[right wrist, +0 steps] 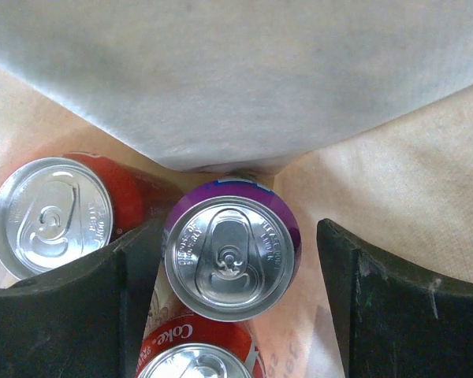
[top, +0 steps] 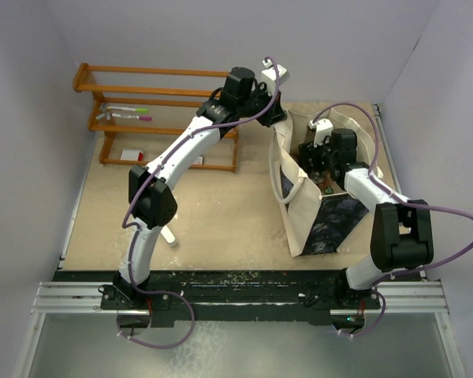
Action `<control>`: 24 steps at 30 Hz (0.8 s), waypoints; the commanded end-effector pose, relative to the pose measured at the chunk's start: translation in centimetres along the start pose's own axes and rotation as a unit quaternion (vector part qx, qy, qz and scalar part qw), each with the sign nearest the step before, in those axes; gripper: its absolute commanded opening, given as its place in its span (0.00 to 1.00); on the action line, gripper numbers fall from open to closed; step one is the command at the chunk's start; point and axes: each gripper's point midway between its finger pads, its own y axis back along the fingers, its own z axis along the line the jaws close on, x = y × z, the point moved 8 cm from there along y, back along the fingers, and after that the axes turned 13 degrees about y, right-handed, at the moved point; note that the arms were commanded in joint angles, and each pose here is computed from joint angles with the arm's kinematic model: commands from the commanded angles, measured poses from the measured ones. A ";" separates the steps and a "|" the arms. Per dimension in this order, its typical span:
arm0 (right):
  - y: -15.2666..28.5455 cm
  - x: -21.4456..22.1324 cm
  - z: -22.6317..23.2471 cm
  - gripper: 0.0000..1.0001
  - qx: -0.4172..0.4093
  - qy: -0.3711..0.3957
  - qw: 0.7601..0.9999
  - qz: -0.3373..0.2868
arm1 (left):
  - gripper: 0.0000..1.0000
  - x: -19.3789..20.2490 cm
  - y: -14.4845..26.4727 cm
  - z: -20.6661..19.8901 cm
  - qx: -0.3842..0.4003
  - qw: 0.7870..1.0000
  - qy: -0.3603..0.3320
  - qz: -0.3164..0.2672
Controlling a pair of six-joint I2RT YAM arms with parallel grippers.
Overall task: Place the beverage into the canvas bag
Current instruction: Place the drink in the canvas bag.
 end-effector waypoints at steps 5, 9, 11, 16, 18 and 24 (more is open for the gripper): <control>0.3 -3.9 -2.0 0.84 0.040 0.027 0.997 -0.065 | 0.00 -1.5 1.7 -1.3 0.013 1.000 -0.022 -0.016; 0.6 -4.0 -2.2 0.89 0.047 0.027 0.996 -0.066 | 0.00 -1.4 1.7 -1.4 0.015 1.000 -0.023 -0.014; 0.7 -4.2 -2.2 0.90 0.049 0.027 0.996 -0.068 | 0.00 -1.3 1.7 -1.4 0.015 1.000 -0.024 -0.012; 1.2 -4.7 -2.3 0.92 0.051 0.025 0.995 -0.077 | 0.00 -1.1 1.8 -1.4 0.013 0.999 -0.029 -0.009; 1.5 -4.9 -2.3 0.93 0.051 0.027 0.995 -0.082 | 0.00 -1.0 1.8 -1.4 0.013 0.999 -0.032 -0.005; 2.3 -5.5 -2.5 0.94 0.060 0.027 0.994 -0.092 | 0.00 -0.3 1.8 -1.5 0.028 0.999 -0.033 0.008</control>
